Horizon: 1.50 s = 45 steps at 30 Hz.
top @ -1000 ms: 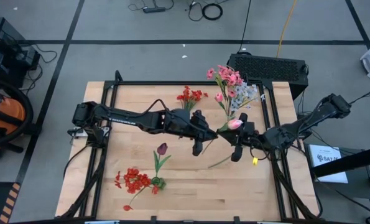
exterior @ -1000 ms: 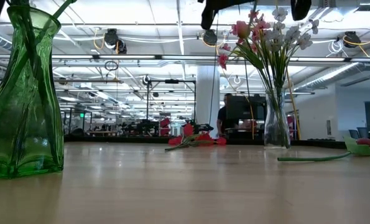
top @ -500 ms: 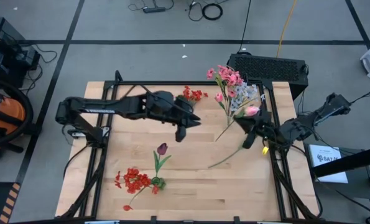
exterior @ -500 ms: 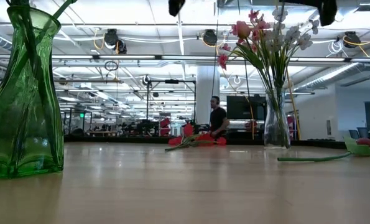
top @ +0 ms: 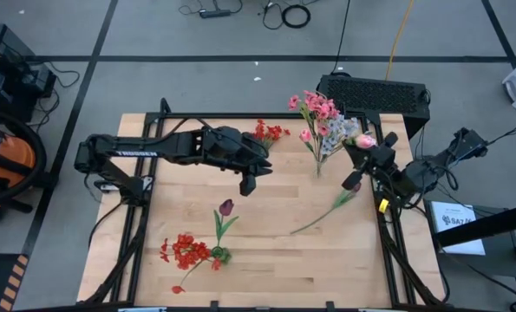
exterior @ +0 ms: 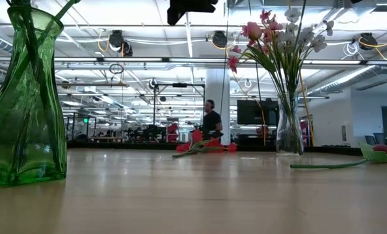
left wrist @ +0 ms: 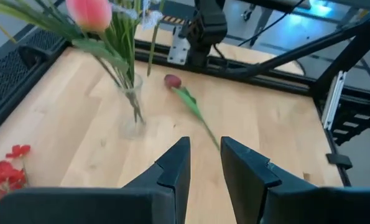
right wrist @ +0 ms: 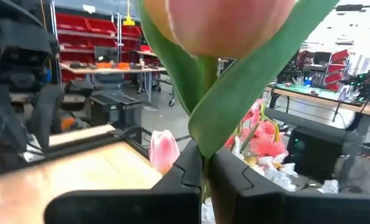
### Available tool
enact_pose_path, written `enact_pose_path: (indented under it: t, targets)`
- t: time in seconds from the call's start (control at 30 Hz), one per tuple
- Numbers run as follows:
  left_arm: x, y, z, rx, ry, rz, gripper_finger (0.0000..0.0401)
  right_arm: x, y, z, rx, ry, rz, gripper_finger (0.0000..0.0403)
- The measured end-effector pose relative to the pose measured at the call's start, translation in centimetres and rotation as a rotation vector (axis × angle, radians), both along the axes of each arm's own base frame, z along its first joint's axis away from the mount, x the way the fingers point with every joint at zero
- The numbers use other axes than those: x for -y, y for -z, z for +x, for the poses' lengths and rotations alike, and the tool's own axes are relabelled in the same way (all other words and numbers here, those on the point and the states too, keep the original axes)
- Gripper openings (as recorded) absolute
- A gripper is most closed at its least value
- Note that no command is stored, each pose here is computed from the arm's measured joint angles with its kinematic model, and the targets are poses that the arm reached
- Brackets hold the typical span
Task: Sort flowers into vase by color
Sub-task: Put the pink flower into the transparent vase
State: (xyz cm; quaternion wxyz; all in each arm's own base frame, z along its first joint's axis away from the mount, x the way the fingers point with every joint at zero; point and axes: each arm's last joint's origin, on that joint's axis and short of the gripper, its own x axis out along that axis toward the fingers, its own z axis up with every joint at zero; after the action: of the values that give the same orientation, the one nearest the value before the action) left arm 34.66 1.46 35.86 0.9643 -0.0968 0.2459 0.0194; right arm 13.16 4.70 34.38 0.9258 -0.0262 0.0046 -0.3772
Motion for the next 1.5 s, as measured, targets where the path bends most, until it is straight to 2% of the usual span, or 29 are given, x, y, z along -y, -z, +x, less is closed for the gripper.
enact_pose_path:
  t: [0.17, 0.87, 1.13, 1.3, 1.5]
  targets:
    - [-0.2, 0.0, 0.0, 0.000, -0.003, 0.006, 0.0097, 0.0, 0.5, 0.2, -0.061, 0.032, -0.041, 0.0000]
    - [-1.0, 0.0, -0.1, 0.002, -0.008, 0.015, 0.0097, 0.7, 4.9, 4.3, -0.224, 0.087, 0.008, 0.0000]
    - [-1.0, 0.0, -0.1, 0.001, 0.005, 0.008, 0.0097, 1.8, 7.6, 5.0, -0.261, 0.187, 0.123, 0.0000]
    - [-0.9, 0.0, -0.1, -0.002, 0.009, 0.006, 0.0097, 1.9, 8.8, 5.9, -0.312, 0.153, 0.198, 0.0000]
    - [-0.5, 0.0, 0.0, -0.002, 0.023, 0.005, 0.0097, 2.0, 9.7, 6.6, -0.341, 0.152, 0.237, 0.0001]
